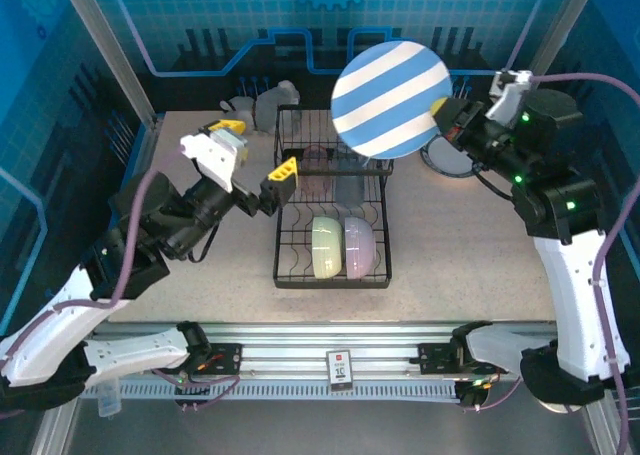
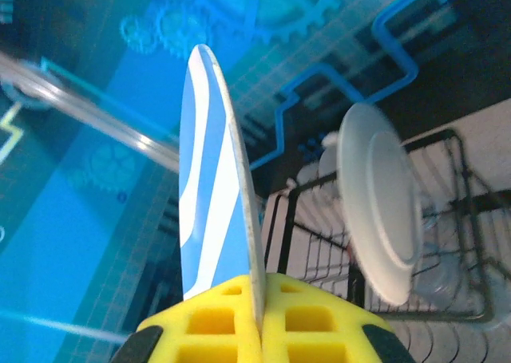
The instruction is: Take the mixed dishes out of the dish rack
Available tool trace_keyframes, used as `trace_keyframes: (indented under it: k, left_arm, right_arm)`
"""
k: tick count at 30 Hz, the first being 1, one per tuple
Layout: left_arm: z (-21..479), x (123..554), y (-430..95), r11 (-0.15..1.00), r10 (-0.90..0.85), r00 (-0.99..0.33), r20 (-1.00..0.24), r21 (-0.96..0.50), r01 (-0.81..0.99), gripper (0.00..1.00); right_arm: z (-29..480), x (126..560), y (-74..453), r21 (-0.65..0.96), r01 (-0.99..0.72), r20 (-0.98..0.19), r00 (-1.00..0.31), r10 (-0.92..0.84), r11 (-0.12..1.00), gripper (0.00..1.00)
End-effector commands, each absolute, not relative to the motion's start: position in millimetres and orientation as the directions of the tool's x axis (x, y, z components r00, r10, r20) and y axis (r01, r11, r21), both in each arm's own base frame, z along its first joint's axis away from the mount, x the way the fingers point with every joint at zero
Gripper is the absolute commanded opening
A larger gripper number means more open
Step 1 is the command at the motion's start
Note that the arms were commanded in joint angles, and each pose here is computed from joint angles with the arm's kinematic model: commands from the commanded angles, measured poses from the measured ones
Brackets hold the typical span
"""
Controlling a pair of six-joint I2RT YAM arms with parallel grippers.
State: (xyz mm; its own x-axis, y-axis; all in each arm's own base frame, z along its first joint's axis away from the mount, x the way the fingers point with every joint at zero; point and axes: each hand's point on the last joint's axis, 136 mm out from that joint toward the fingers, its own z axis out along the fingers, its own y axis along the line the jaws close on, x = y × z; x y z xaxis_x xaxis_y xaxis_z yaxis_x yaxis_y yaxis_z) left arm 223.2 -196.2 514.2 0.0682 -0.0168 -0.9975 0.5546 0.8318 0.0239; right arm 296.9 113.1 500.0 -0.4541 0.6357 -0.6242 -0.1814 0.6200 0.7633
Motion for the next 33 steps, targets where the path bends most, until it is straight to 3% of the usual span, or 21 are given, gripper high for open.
trace_keyframes:
  k: [1,5,11,19,33]
  left_arm:
    - [498.2,220.7,-221.5,0.723,-0.152,-0.197,-0.969,-0.245,0.646,0.99]
    - [494.2,224.1,-237.6,0.668,-0.143,-0.294,-0.945,-0.312,0.676,0.99]
    - [492.9,239.3,-235.3,0.681,-0.157,-0.351,-0.923,-0.359,0.638,0.99]
    - [488.5,273.3,-244.0,0.669,-0.159,-0.421,-0.893,-0.411,0.62,0.99]
    - [436.8,326.8,-275.5,0.685,-0.159,-0.561,-0.812,-0.5,0.53,0.99]
  right_arm:
    - [533.3,294.7,79.2,0.788,-0.232,-0.616,-0.302,0.728,0.571,0.0]
    - [519.4,310.4,38.8,0.832,-0.156,-0.555,-0.242,0.796,0.533,0.0]
    - [490.4,342.9,-7.3,0.883,-0.071,-0.47,-0.147,0.87,0.465,0.0]
    - [431.5,378.2,-45.3,0.87,0.078,-0.484,-0.043,0.874,0.486,0.0]
    - [302.1,443.6,-88.8,0.851,0.236,-0.469,-0.058,0.881,0.469,0.0]
